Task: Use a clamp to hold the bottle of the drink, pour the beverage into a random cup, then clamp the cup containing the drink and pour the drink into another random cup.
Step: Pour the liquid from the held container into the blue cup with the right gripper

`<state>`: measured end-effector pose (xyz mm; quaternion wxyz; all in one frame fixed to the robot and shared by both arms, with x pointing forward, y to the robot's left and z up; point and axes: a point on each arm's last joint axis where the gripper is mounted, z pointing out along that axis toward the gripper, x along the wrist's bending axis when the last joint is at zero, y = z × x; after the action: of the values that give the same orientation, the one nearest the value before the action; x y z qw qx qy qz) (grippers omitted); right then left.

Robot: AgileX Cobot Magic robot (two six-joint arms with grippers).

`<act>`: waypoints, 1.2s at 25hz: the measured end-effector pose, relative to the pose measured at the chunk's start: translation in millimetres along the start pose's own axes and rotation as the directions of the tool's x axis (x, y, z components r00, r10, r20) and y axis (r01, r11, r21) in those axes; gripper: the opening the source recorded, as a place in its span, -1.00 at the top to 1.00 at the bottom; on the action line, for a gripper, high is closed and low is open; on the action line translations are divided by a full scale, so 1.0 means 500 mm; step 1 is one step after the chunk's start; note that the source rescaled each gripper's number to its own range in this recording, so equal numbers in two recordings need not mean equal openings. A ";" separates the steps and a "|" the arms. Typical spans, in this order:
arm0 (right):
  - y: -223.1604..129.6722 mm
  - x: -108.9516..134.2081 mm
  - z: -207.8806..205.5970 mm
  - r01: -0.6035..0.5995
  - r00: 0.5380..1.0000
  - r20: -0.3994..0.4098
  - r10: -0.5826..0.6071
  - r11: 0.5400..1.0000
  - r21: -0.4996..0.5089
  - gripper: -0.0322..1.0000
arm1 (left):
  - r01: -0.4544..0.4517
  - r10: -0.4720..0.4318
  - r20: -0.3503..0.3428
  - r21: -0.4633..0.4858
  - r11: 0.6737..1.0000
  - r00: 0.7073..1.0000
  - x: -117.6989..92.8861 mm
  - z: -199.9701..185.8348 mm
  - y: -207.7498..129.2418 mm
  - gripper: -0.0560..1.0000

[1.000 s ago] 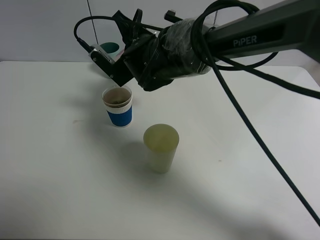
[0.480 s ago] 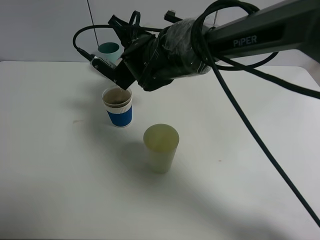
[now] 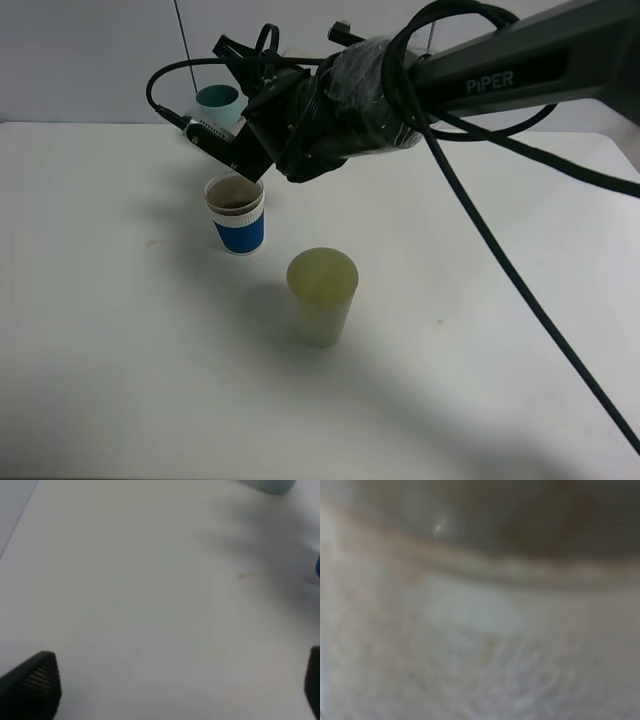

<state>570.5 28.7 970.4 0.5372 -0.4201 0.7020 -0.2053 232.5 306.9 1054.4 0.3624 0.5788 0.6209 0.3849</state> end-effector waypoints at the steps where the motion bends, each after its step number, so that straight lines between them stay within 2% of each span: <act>1: 0.001 0.000 0.000 0.003 1.000 0.002 -0.003 1.000 -0.004 0.91 | 0.000 0.000 0.000 0.000 1.000 1.000 0.000 0.000 0.000 -0.99; 8: 0.009 -0.004 0.000 0.025 0.999 0.024 -0.024 0.998 -0.051 0.91 | 0.000 0.000 0.000 0.000 1.000 1.000 0.000 0.000 0.000 -0.99; 19: 0.010 -0.004 0.000 0.044 0.999 0.026 -0.043 0.998 -0.052 0.91 | 0.000 0.000 0.000 0.000 1.000 1.000 0.000 0.000 0.000 -0.99; 25: 0.010 -0.004 0.000 0.118 0.993 0.029 -0.117 0.992 -0.049 0.91 | 0.000 0.000 0.000 0.000 1.000 1.000 0.000 0.000 0.000 -0.99; 30: 0.009 -0.004 0.000 0.126 0.992 0.029 -0.125 0.991 -0.048 0.91 | 0.000 0.000 0.000 0.000 1.000 1.000 0.000 0.000 0.000 -0.99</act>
<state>568.8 33.0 968.2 0.5215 -0.4794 0.6720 -0.2156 232.5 306.9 1054.4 0.3624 0.5788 0.6209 0.3849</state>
